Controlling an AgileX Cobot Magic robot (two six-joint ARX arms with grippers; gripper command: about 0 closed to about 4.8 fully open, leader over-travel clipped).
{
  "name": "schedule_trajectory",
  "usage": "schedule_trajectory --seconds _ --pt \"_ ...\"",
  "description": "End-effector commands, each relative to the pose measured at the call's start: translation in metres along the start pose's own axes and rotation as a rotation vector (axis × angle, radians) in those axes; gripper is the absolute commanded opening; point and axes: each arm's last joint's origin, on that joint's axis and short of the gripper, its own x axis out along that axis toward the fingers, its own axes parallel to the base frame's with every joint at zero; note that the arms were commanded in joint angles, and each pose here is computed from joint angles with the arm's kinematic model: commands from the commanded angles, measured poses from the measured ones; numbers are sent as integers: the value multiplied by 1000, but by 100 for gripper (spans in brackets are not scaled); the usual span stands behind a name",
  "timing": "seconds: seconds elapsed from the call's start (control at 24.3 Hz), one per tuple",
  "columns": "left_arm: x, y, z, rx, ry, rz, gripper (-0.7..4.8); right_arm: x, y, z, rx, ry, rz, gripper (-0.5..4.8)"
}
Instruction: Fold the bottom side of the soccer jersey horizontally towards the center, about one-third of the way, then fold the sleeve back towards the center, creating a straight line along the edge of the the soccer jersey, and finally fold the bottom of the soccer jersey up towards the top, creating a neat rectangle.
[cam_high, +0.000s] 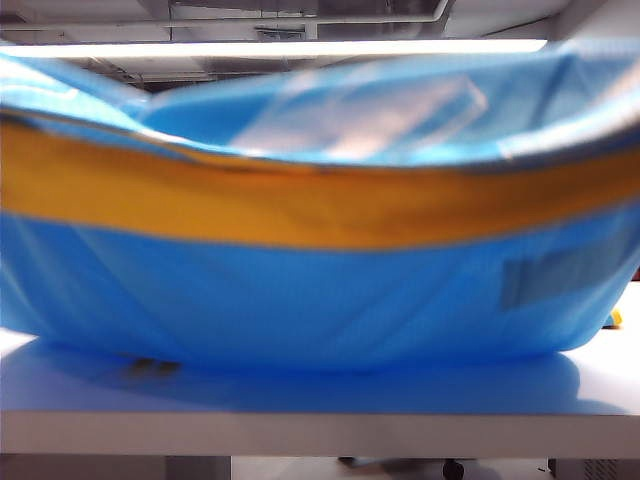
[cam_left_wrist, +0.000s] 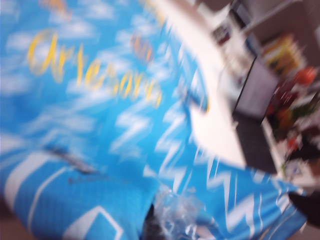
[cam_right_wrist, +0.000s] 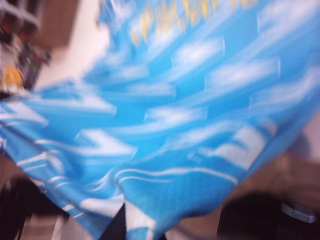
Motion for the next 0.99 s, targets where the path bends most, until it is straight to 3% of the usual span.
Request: schedule_trajectory --seconds 0.04,0.16,0.33,0.58,0.66,0.87,0.99 --pt "14 -3 26 52 -67 -40 -5 9 4 23 -42 -124 20 -7" --pt "40 8 54 84 -66 -26 -5 27 2 48 -71 -172 27 -7" --pt "100 44 94 43 -26 -10 -5 73 -10 101 -101 -185 -2 -7" --pt "175 95 137 -36 61 32 -4 141 -41 166 -95 -100 -86 -7" --pt "202 109 153 -12 57 8 45 167 -54 186 -113 -78 -98 5" --pt "227 125 171 37 28 -6 292 190 -71 209 -113 -84 -108 232" --pt "220 135 181 96 -32 66 323 175 -86 221 -80 -122 -148 248"
